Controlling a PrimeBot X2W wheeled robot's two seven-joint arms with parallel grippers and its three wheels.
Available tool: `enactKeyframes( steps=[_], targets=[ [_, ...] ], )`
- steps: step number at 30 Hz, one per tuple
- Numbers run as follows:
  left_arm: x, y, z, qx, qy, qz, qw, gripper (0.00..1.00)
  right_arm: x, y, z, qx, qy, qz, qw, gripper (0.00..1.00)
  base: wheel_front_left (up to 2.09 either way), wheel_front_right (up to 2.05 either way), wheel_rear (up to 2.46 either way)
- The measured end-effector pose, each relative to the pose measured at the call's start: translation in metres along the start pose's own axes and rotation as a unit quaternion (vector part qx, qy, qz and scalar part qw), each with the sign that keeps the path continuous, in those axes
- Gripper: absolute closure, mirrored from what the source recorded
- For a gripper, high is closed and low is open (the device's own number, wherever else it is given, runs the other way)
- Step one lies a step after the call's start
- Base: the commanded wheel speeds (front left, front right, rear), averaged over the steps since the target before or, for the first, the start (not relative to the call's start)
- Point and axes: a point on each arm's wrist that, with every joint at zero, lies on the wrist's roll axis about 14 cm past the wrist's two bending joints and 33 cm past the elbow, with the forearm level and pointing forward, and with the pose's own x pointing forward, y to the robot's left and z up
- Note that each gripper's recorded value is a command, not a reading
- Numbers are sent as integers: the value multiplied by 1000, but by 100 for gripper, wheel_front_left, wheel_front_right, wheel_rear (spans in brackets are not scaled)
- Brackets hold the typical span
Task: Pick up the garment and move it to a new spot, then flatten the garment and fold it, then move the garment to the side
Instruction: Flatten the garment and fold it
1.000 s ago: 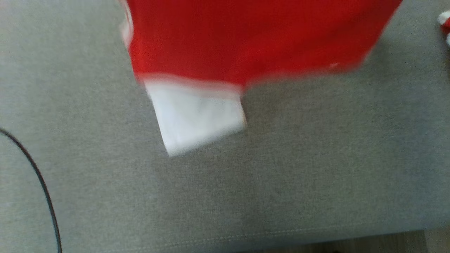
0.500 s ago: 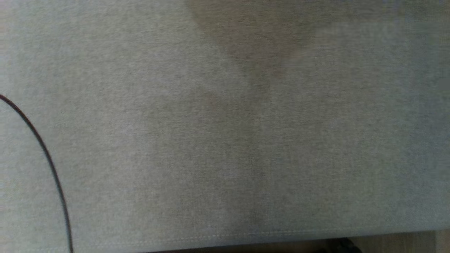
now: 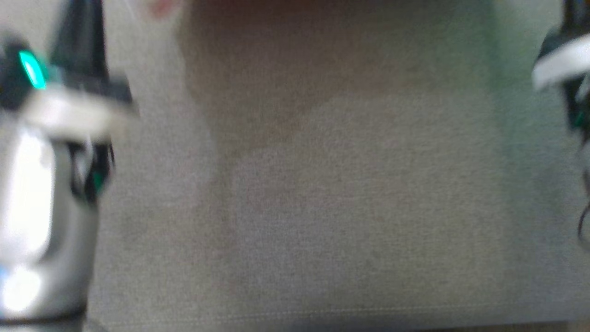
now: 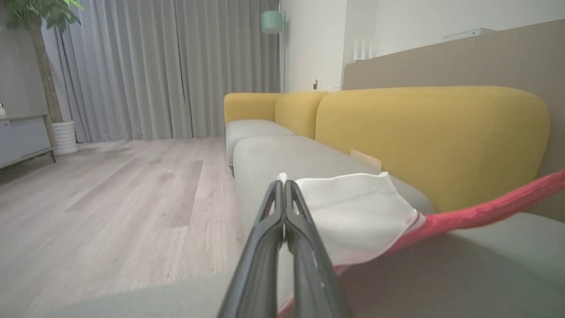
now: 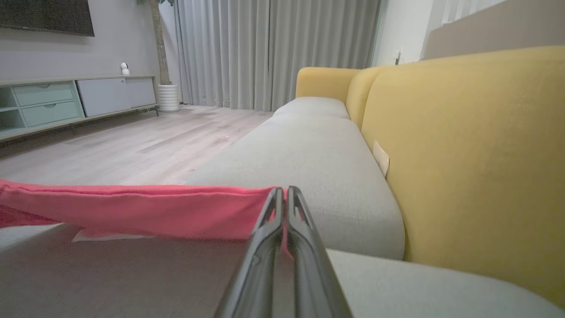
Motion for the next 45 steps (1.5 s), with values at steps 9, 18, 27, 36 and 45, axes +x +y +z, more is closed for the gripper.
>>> enactKeyframes(
  steps=[9,18,27,36,45],
  targets=[
    [-133,-16,-13,-32,79,36,996,100,-109,9,-29,65,58,-28,996,100,0,0,0],
    [-212,-43,-10,-40,114,65,991,100,-187,18,-45,98,83,-54,990,100,0,0,0],
    [-234,-52,-14,-39,132,88,987,100,-233,30,-63,121,129,-70,982,100,0,0,0],
    [-206,-55,-44,-26,160,69,984,100,-220,27,-75,122,168,-77,975,100,0,0,0],
    [-138,-56,-54,3,139,25,990,100,-168,19,-77,105,172,-64,977,100,0,0,0]
  ],
)
